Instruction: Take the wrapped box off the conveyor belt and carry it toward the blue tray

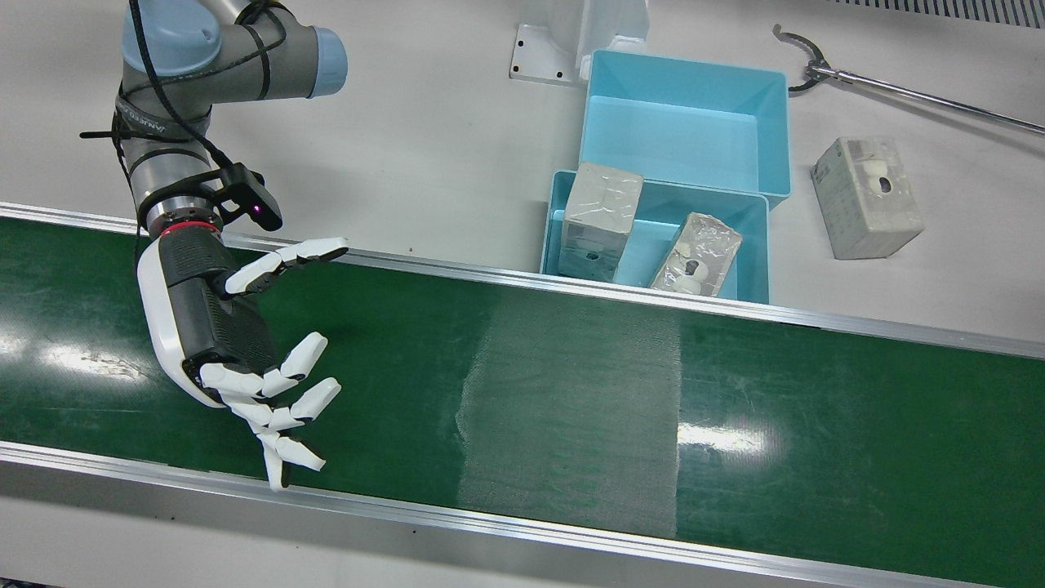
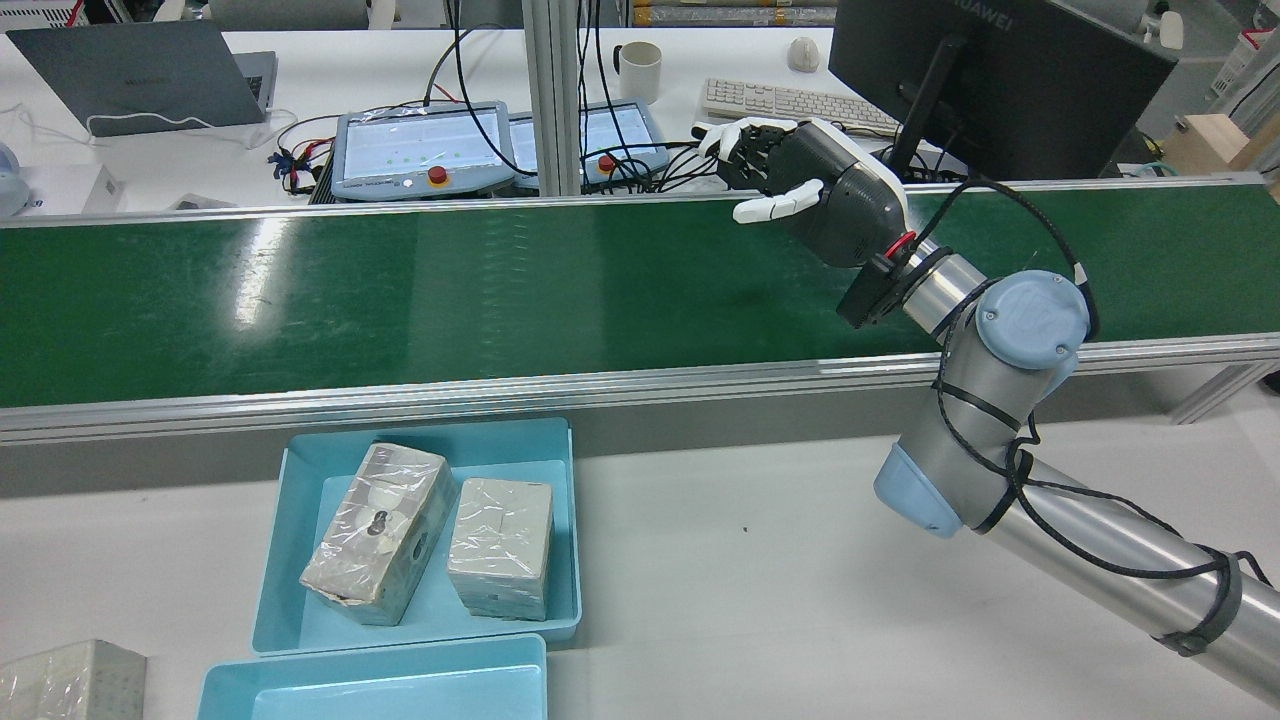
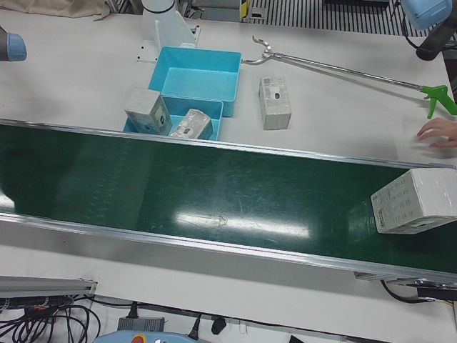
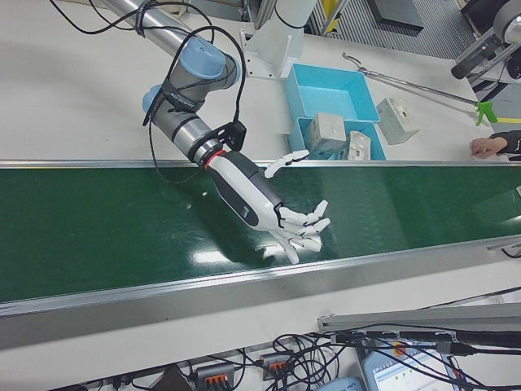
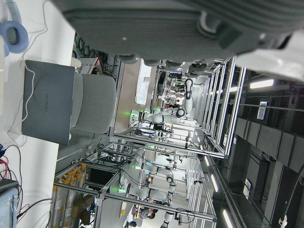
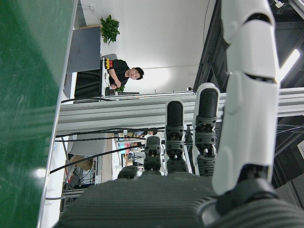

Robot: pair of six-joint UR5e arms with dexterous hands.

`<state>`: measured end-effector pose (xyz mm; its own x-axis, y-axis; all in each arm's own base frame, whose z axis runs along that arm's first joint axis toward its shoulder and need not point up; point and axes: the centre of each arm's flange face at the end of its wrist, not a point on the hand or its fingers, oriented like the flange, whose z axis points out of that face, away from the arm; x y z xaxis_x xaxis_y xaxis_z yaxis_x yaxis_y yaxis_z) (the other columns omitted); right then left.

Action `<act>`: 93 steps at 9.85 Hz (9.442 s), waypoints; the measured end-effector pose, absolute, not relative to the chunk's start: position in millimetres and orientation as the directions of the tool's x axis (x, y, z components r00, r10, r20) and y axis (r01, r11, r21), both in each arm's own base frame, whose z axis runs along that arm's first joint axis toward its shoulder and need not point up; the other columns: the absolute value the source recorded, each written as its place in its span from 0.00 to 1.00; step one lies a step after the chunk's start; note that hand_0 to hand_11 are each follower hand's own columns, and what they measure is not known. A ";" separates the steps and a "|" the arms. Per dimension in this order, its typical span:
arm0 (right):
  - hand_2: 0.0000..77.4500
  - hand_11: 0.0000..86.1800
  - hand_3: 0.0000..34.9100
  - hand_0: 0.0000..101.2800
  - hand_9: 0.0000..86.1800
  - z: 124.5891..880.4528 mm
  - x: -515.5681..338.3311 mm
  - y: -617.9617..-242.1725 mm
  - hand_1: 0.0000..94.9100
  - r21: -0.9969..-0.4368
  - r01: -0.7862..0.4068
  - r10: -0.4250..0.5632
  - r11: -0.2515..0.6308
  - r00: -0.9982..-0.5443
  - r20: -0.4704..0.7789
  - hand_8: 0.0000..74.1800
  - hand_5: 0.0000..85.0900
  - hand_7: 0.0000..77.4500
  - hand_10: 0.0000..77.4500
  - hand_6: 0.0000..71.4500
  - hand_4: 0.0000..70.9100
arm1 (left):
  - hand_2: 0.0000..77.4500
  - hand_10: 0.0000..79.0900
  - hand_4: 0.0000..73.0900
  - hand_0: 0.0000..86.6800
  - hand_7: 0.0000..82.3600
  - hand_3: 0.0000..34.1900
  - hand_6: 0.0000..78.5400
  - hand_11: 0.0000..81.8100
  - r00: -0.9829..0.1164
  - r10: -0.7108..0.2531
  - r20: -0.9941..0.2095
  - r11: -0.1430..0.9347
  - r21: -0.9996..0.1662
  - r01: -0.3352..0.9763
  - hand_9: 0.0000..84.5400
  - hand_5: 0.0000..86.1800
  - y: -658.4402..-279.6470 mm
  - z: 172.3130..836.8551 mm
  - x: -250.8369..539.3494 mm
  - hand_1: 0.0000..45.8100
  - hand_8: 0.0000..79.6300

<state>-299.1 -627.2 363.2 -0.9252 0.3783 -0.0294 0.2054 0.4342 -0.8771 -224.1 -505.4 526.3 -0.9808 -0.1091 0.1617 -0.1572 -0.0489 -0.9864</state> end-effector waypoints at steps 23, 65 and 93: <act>0.28 0.02 0.50 0.48 0.08 342.8 -257.0 -616.8 0.20 -0.912 0.136 0.339 0.386 -0.941 0.003 0.01 0.45 0.34 0.00 0.06 0.17 | 0.01 0.01 0.00 0.00 0.00 0.00 0.00 0.00 -0.981 -0.109 0.162 -0.049 -0.986 -0.157 0.00 0.01 -505.4 526.3 -224.1 0.00 0.00; 0.30 0.01 0.56 0.49 0.08 303.9 -288.5 -600.8 0.19 -0.937 0.098 0.354 0.336 -0.935 0.029 0.01 0.49 0.37 0.00 0.08 0.20 | 0.01 0.01 0.00 0.00 0.00 0.00 0.01 0.00 -0.981 -0.109 0.162 -0.049 -0.986 -0.157 0.00 0.01 -505.4 526.3 -224.1 0.00 0.00; 0.18 0.02 0.81 0.46 0.07 307.7 -308.0 -613.0 0.16 -0.939 0.114 0.372 0.325 -0.928 0.016 0.00 0.47 0.36 0.00 0.05 0.12 | 0.01 0.00 0.00 0.00 0.00 0.00 0.00 0.00 -0.981 -0.109 0.162 -0.049 -0.986 -0.157 0.00 0.01 -505.4 526.3 -224.1 0.00 0.00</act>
<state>-308.0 -613.0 307.7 -0.9281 0.3721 0.0160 0.1142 0.3251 -0.9388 -224.1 -505.4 526.3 -0.9808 -0.1091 0.1617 -0.1572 -0.0489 -0.9864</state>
